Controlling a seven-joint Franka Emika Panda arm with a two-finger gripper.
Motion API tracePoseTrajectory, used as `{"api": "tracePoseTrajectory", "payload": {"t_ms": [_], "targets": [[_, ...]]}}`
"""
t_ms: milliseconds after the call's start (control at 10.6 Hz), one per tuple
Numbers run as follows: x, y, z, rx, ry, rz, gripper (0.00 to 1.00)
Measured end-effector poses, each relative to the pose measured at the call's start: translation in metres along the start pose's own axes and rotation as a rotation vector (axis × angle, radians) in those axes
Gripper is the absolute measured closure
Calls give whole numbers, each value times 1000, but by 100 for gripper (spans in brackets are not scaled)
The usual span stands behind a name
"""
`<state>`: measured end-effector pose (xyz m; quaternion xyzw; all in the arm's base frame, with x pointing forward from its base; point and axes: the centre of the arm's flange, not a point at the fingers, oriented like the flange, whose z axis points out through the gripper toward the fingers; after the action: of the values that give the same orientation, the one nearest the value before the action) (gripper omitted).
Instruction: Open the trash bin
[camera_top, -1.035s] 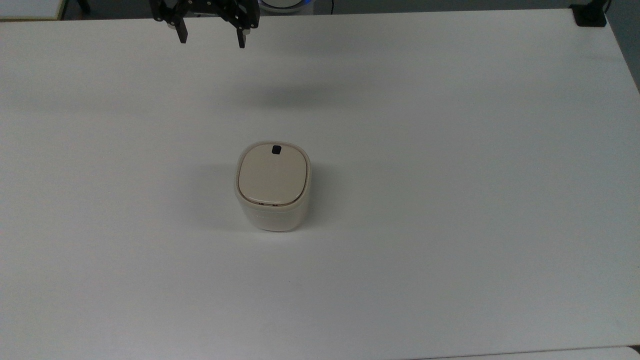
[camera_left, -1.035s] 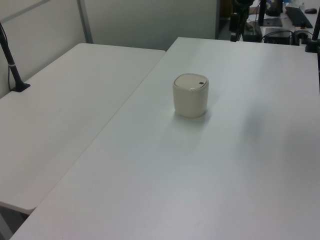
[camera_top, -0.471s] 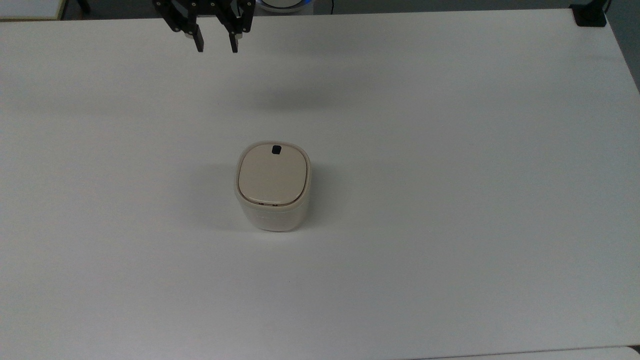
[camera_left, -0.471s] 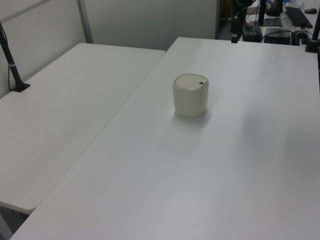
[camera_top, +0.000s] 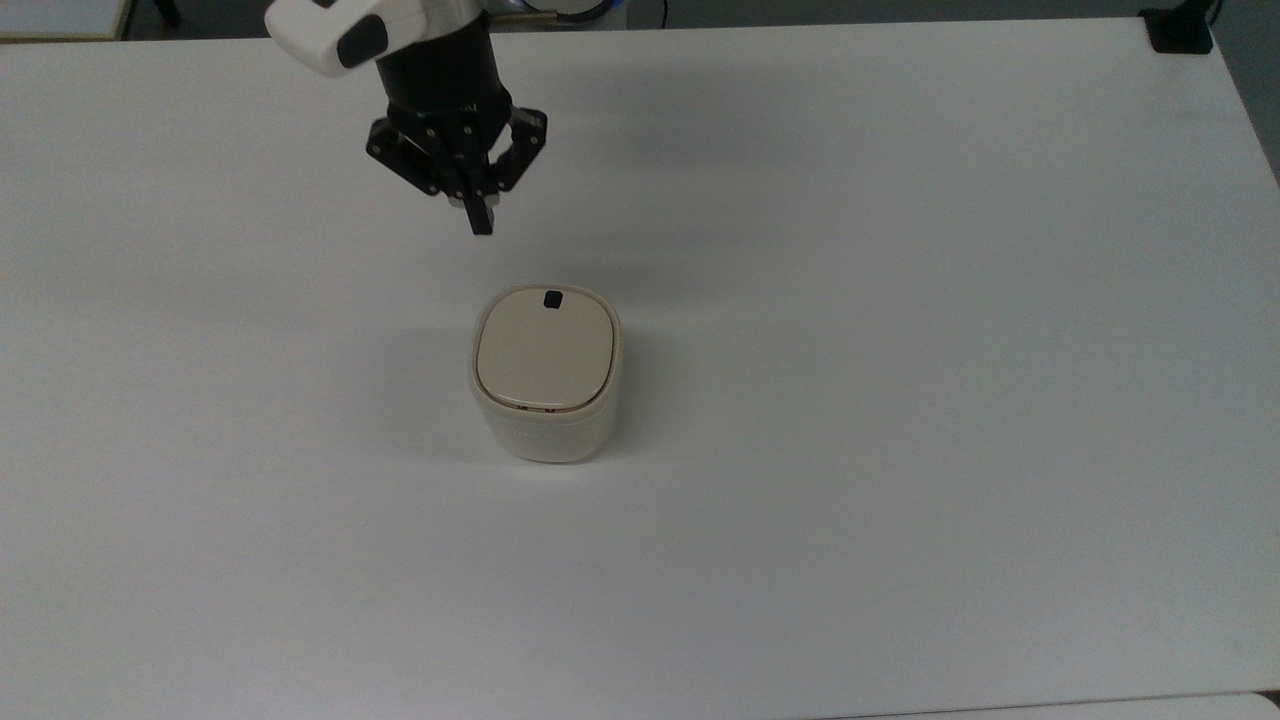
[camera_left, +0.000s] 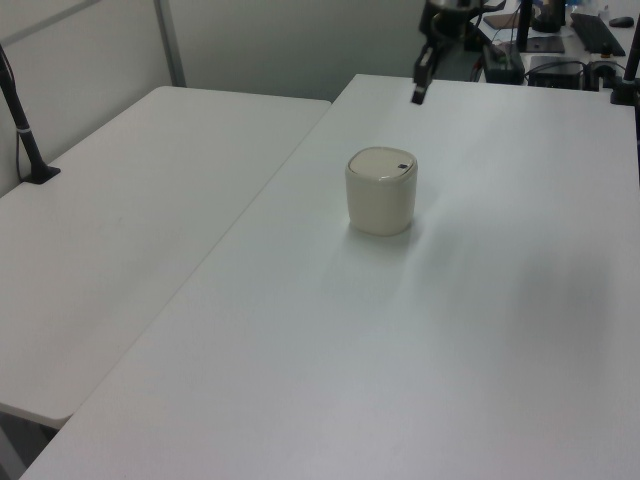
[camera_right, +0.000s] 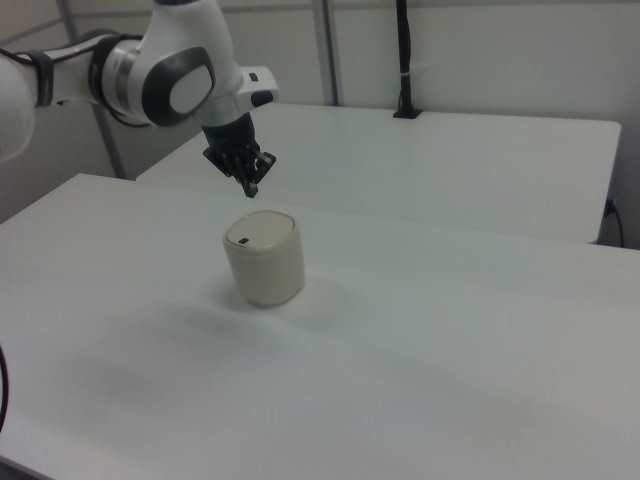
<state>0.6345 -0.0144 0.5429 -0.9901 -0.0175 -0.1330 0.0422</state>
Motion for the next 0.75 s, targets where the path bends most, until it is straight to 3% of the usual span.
{"api": "tracePoseTrajectory", "payload": {"t_ms": [282,471,753], "targets": [[21,-38,45,1,99,-45,99],[26,-48,72,-4,108,-47,99],[26,-46,79,-6,102,-46,99]]}}
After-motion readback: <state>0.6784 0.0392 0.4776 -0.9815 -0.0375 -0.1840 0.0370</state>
